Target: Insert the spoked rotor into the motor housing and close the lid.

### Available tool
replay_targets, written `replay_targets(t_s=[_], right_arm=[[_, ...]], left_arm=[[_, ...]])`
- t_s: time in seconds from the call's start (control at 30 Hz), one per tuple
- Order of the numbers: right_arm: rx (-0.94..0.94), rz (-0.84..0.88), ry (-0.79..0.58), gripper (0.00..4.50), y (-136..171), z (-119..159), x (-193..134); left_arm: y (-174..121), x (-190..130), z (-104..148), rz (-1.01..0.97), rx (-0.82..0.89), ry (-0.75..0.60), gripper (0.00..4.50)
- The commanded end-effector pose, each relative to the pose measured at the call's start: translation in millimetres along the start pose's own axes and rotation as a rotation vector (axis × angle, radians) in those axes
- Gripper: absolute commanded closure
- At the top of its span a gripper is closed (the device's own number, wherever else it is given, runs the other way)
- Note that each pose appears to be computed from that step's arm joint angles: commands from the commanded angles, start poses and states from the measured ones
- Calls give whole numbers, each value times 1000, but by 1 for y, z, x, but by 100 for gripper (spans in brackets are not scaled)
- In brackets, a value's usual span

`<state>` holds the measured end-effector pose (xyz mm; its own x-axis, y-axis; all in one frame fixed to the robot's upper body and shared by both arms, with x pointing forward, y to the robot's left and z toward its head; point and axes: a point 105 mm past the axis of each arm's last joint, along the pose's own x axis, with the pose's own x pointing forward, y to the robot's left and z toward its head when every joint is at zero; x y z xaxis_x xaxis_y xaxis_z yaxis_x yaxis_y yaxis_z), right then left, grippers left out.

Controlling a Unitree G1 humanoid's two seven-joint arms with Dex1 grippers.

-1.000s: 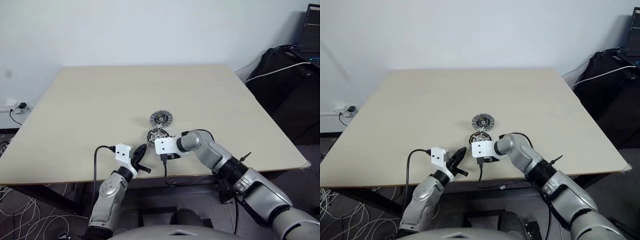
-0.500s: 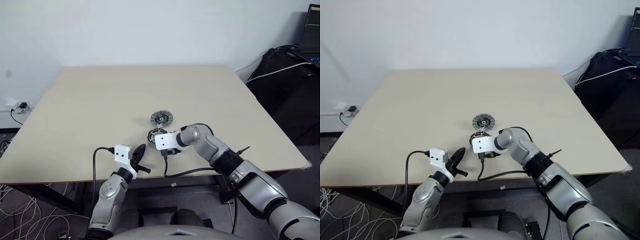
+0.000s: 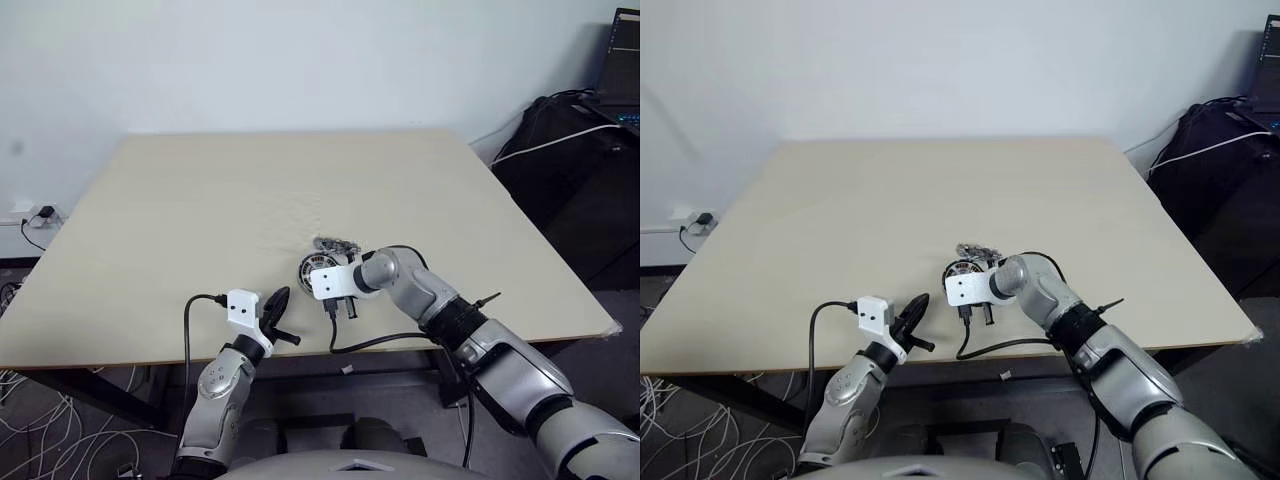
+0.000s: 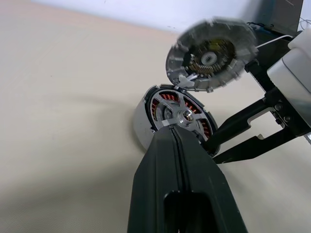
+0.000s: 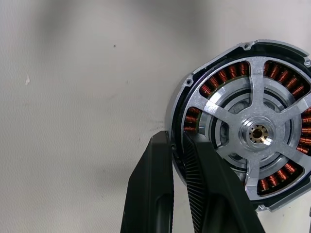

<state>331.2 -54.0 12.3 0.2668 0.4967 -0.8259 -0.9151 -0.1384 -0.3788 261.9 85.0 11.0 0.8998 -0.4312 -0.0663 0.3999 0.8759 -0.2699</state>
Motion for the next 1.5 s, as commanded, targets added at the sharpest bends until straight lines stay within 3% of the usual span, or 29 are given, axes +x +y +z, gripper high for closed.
replay_targets(t_s=[0.03, 0.2, 0.53, 0.7, 0.9, 1.2, 1.5], right_arm=[[93, -137, -71, 439, -15, 8, -8], [234, -279, -147, 439, -21, 14, -31], [437, -363, -184, 439, 1, 13, -73], [731, -352, -260, 439, 15, 18, -85], [981, -372, -265, 439, 13, 15, -84], [1131, -334, -186, 439, 17, 3, -68], [1226, -259, -208, 439, 13, 15, -53]], left_arm=[[-4, 4, 15, -15, 3, -60, 450], [-3, 4, 14, -14, -7, -57, 450], [-7, 10, 12, -53, -22, -39, 450], [-9, 12, 11, -66, -31, -33, 450], [-10, 14, 10, -79, -28, -26, 450], [-9, 12, 9, -71, -23, -24, 450], [-6, 10, 11, -46, -28, -31, 450]])
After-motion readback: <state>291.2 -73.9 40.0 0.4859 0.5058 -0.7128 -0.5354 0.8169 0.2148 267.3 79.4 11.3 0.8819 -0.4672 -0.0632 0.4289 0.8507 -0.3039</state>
